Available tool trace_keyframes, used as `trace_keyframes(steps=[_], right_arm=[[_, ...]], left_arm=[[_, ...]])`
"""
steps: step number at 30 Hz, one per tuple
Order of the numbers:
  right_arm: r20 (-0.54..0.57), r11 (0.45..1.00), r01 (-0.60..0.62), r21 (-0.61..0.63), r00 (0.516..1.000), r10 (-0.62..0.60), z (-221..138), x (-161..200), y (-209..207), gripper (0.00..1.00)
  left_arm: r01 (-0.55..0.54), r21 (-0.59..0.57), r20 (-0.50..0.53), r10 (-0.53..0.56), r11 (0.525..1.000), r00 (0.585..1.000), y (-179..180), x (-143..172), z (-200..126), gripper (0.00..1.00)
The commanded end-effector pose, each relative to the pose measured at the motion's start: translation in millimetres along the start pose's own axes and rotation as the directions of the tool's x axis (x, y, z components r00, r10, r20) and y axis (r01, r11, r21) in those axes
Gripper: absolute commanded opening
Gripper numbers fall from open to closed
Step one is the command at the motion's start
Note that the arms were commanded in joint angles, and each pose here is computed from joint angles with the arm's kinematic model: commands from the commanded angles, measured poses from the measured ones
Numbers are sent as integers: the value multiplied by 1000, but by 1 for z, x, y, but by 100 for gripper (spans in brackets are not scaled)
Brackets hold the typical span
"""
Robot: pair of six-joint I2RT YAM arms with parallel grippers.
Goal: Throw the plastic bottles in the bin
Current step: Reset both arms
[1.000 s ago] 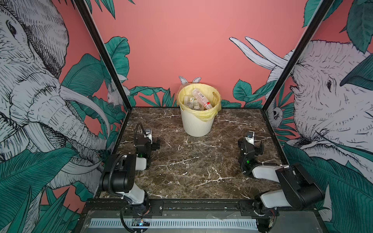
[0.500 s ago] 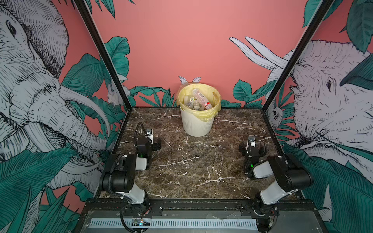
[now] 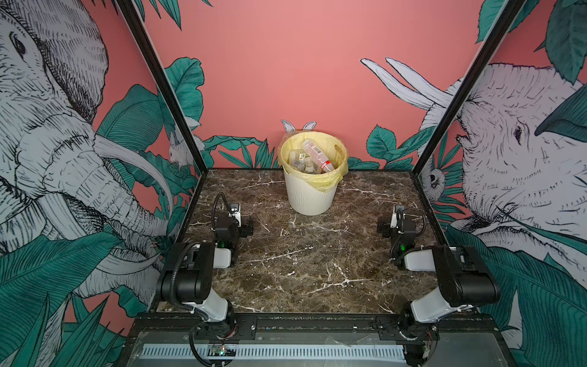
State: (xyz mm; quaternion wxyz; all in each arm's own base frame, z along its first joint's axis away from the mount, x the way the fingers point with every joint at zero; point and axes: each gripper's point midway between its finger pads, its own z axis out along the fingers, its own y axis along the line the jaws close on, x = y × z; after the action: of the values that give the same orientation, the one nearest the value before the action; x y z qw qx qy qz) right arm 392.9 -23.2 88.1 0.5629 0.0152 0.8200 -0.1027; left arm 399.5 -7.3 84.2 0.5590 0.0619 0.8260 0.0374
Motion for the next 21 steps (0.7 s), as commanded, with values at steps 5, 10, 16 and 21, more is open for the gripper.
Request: trace_keyframes(steps=[5,10,16,21], right_arm=[[32,1000,-11,-27,999,12,-1,-10,4,99],[27,999,-6,-35,1000,7,-1,-10,6,99],[26,999,-6,-36,1000,7,-1,-9,6,99],[27,999,-6,-36,1000,7,-1,-9,6,99]], left_arm=[[0,2,28,0,1000,1000,1,-11,-1,100],[-1,3,27,1,1000,1000,0,-10,-1,100],[0,3,27,0,1000,1000,0,-11,-1,100],[-1,3,27,1,1000,1000,0,-10,-1,100]])
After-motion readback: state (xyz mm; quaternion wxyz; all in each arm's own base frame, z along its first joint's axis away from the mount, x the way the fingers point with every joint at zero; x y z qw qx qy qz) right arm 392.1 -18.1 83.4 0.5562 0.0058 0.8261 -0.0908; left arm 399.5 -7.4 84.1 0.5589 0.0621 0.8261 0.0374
